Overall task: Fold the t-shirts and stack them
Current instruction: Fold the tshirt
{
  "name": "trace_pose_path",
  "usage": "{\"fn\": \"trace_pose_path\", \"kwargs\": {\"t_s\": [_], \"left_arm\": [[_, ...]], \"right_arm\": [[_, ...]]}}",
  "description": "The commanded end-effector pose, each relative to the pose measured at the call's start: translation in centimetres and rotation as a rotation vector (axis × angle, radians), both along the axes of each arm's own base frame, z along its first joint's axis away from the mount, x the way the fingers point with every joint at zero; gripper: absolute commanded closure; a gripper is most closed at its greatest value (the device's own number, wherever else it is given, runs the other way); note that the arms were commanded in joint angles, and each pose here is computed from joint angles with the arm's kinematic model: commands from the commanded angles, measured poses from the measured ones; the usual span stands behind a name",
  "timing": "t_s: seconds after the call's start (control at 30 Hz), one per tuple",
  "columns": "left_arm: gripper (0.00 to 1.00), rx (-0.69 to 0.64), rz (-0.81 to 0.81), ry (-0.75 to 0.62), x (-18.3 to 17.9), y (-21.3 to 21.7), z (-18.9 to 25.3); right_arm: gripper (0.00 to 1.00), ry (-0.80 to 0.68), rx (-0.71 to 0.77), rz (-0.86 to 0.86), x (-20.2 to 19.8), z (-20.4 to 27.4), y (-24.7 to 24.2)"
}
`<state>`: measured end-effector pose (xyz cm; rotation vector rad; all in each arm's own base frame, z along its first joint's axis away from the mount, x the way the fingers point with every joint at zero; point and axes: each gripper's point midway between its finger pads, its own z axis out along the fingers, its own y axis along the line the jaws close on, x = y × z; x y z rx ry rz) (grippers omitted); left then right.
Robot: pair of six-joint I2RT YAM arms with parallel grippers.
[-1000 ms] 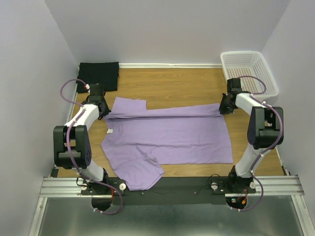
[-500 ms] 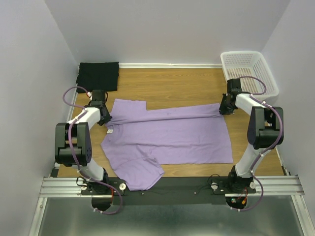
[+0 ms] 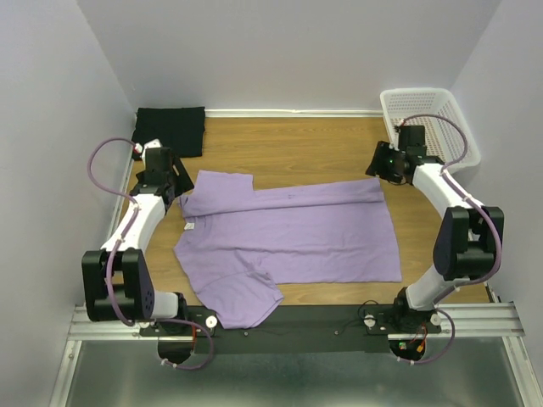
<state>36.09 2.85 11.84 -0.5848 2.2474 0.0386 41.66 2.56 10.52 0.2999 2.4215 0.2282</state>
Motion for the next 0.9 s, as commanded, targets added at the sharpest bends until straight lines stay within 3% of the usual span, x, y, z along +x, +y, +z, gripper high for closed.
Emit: {"fn": "trace_pose_path", "kwargs": {"t_s": [0.0,0.37,0.53,0.87], "left_arm": [[0.17,0.01,-0.064,0.0,2.7,-0.7,-0.4],[0.27,0.034,-0.148,0.081,9.6,-1.6,-4.5],[0.34,0.022,-0.163,0.104,10.9,-1.8,-5.9],[0.34,-0.007,-0.187,0.14,12.2,-2.5,-8.1]], "right_arm": [[0.38,-0.074,0.141,0.229,1.0,1.3,7.1],[0.39,-0.061,0.332,0.554,4.7,-1.6,25.9],[0.43,-0.017,0.388,0.627,5.2,-5.3,31.4],[0.49,0.023,0.469,0.686,4.9,-8.4,37.7]]}}
